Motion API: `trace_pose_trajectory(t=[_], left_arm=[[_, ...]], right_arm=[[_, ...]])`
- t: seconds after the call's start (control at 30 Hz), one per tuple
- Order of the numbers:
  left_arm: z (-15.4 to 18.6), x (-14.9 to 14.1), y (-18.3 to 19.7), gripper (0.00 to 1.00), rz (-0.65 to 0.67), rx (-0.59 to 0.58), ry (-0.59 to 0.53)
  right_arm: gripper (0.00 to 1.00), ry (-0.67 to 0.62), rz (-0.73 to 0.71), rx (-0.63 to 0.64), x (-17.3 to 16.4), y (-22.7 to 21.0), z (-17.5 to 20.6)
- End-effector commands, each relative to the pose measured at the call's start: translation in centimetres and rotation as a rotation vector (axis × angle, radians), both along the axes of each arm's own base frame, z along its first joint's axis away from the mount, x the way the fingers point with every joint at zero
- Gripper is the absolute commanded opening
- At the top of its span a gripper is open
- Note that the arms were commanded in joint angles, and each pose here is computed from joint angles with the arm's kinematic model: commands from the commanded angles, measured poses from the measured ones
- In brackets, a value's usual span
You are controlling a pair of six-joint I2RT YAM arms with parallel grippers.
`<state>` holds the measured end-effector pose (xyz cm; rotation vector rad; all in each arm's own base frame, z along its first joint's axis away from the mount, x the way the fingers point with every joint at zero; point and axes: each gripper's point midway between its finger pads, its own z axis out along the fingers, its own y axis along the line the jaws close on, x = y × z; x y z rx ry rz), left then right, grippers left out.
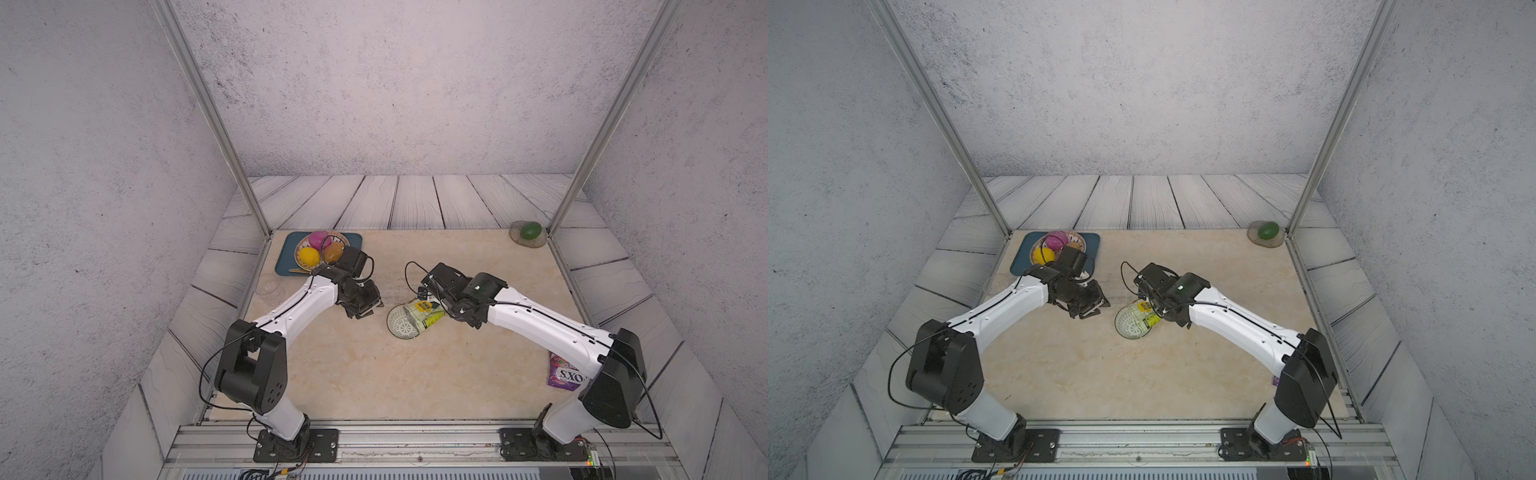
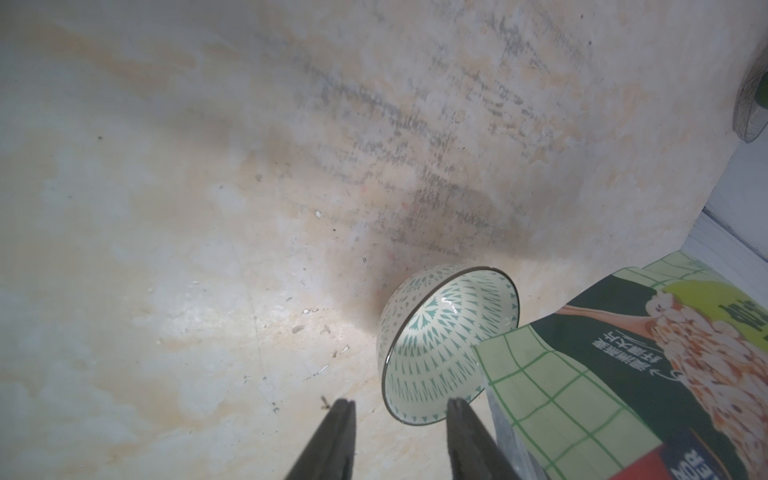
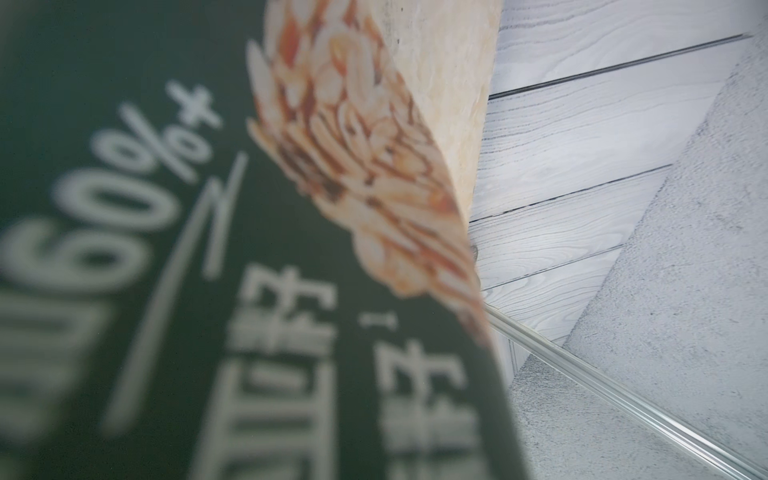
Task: Pour the oats into the breakfast bowl
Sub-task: Pour the oats into the bowl.
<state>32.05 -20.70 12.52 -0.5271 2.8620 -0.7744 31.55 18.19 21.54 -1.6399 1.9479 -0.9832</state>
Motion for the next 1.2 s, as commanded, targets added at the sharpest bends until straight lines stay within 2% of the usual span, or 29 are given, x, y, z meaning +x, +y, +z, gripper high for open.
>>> trace_pose_trajectory(t=[0.0, 0.53, 0.93, 1.17], left_arm=[[0.7, 0.4, -1.3, 0.42, 0.008, -0.090, 0.007], [-0.7, 0.6, -2.2, 0.43, 0.016, -0.139, 0.053], [-2.0, 0.5, -1.6, 0.43, 0.046, -0.145, 0.060], [-2.3, 0.6, -1.6, 0.42, 0.056, -0.154, 0.066]], right_arm=[[0.00, -0.241, -0.048, -0.003, 1.8, -0.2, 5.5], [0.00, -0.284, -0.027, -0.129, 1.2, 0.7, 5.0], [0.00, -0.409, 0.017, -0.163, 1.4, 2.5, 5.9], [0.00, -0.415, 0.020, -0.167, 1.3, 2.7, 6.0]])
